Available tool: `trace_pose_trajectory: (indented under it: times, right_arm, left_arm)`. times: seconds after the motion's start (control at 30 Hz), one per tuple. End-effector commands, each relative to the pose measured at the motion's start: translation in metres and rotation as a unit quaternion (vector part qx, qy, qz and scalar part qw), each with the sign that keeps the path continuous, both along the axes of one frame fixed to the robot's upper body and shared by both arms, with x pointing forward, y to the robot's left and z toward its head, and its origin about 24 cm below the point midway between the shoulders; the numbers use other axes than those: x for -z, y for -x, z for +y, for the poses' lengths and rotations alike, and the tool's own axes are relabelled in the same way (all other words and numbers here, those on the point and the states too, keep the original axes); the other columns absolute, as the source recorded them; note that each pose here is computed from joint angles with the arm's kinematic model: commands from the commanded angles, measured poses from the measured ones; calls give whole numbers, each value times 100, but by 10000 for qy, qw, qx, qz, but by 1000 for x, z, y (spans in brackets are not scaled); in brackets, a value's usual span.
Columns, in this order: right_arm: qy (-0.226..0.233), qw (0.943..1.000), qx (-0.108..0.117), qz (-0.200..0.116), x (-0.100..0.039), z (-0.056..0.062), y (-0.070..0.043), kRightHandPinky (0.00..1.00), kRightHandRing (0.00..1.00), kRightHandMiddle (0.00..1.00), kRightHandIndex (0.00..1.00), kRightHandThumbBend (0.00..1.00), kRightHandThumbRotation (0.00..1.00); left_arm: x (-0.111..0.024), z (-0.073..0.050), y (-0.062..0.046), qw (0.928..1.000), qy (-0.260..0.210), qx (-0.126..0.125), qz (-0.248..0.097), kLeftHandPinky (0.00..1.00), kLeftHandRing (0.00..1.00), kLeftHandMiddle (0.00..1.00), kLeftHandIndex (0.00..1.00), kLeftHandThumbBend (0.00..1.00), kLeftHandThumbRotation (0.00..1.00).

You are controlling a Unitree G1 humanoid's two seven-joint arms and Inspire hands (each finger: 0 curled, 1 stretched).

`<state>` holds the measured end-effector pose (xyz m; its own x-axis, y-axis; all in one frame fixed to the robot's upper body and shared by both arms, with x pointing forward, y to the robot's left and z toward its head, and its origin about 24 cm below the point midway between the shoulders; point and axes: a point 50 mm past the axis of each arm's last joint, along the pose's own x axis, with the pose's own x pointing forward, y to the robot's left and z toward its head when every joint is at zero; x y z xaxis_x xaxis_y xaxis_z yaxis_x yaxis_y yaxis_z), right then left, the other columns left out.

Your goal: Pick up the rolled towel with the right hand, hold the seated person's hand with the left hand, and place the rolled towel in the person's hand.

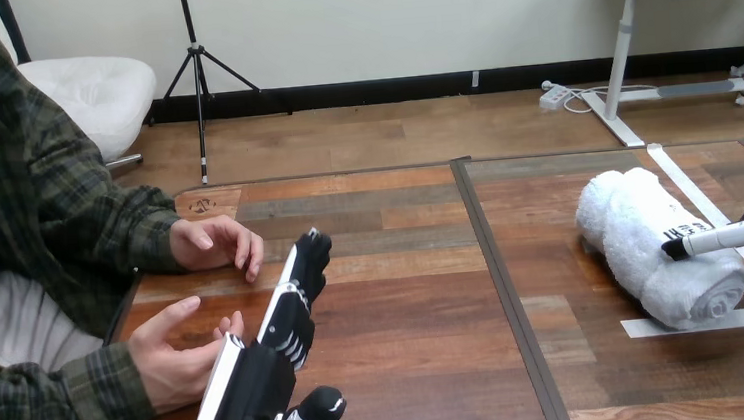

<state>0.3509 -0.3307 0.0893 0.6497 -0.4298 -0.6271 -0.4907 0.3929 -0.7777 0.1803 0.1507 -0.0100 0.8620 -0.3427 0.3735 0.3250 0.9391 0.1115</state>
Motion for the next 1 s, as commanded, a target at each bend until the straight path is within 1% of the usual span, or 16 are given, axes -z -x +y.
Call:
trace_pose_trajectory:
  times: [0.0,0.17,0.27,0.3,0.37,0.4,0.57,0.77,0.9,0.97]
  right_arm:
    - [138,9952,-601,-757,-44,36,-35,65,89,91,86,100,67]
    - [241,9953,-654,-679,-37,35,-33,67,90,92,88,100,68]
    - [185,9955,-667,-642,-33,36,-33,69,91,93,89,100,68]
    - [230,9953,-723,-606,-32,37,-32,69,91,93,89,100,68]
    - [294,9948,-792,-564,-31,37,-32,66,91,93,90,100,69]
    - [275,9949,-786,-568,-29,37,-32,63,91,94,91,100,70]
    - [214,9952,-745,-604,-24,37,-30,59,91,95,92,100,71]
    - [245,9949,-806,-557,-20,39,-30,58,91,94,90,100,72]
    - [459,9940,-886,-444,-17,41,-29,57,90,93,88,99,74]
    - [506,9938,-899,-416,-16,41,-29,55,86,90,86,99,76]
  left_arm:
    - [-27,-4,-10,9972,215,149,-698,100,100,100,100,100,82]
    - [-29,-3,-6,9968,290,217,-717,100,100,100,100,100,78]
    - [-30,-1,-4,9963,349,243,-745,100,100,100,100,100,75]
    - [-30,0,-2,9962,383,245,-741,100,100,100,100,100,75]
    - [-30,1,0,9961,428,253,-733,100,100,100,100,100,73]
    - [-30,2,1,9961,446,225,-732,100,100,100,100,100,72]
    - [-32,5,6,9960,460,129,-753,100,100,100,100,100,73]
    - [-33,9,12,9959,466,60,-773,100,100,100,100,100,74]
    - [-33,12,17,9960,434,-22,-787,100,100,100,100,100,74]
    - [-33,13,18,9960,416,-44,-790,100,100,100,100,100,76]
